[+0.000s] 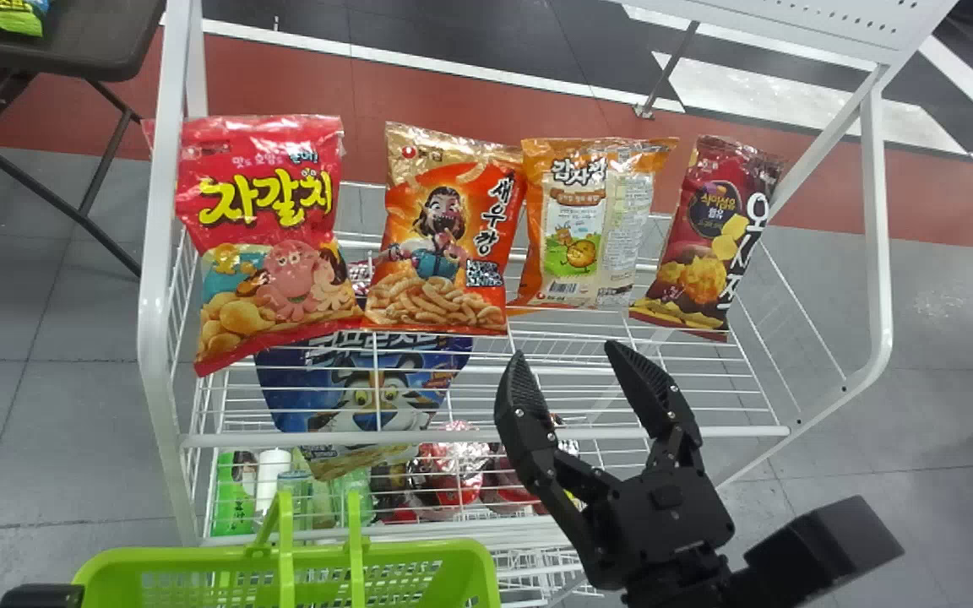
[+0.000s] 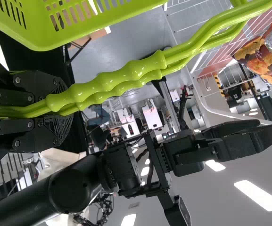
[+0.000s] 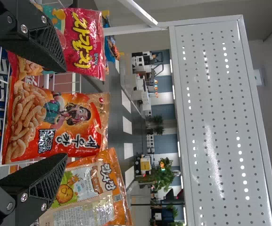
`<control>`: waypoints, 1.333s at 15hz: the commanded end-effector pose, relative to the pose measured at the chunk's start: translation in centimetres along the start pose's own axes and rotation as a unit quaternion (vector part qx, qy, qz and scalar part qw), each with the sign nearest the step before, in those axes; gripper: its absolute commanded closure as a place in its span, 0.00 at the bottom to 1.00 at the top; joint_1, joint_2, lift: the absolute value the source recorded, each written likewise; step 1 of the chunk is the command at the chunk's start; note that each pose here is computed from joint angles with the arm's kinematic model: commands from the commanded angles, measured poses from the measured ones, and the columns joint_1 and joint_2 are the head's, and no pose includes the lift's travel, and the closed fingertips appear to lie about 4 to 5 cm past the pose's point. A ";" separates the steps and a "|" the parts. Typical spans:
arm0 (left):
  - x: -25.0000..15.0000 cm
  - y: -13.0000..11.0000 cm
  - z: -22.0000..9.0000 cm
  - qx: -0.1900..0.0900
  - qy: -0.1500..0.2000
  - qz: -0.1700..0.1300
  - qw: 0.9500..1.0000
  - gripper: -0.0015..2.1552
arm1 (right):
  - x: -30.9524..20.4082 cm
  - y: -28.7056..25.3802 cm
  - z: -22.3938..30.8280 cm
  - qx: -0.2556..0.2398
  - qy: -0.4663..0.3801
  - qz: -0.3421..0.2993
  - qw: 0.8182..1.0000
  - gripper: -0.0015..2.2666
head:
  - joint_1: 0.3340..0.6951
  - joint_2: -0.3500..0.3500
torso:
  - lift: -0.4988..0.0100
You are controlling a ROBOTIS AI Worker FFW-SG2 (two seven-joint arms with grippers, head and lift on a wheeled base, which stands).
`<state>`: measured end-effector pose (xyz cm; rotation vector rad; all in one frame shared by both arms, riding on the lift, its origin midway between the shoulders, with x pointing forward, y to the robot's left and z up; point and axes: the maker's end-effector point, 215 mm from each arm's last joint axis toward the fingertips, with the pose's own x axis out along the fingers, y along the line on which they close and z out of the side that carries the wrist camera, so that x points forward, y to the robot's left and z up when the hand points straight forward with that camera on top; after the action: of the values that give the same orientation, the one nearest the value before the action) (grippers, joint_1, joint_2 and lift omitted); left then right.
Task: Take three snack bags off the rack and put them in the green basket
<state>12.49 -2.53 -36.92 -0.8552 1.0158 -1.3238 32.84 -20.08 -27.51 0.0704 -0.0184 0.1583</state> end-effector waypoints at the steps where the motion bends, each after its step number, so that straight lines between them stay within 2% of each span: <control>1: 0.0 0.0 -0.1 -0.002 0.001 -0.001 1.000 0.81 | 0.0 -0.1 0.3 -0.001 -0.008 0.000 1.000 0.09 | 1.00 0.00 | 0.94; 17: 0.0 -0.3 -0.1 -0.001 0.000 -0.005 1.000 0.81 | 0.3 -0.3 -0.5 -0.002 -0.003 -0.002 1.000 0.09 | 1.00 0.00 | 0.94; 20: 0.2 -0.2 -0.3 -0.006 0.002 -0.007 1.000 0.81 | 2.1 -0.5 -1.9 0.005 0.005 0.001 1.000 0.09 | 1.00 0.00 | 0.94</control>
<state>12.23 -2.62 -36.68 -0.8651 1.0164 -1.3324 33.96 -20.27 -28.56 0.0709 -0.0201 0.1573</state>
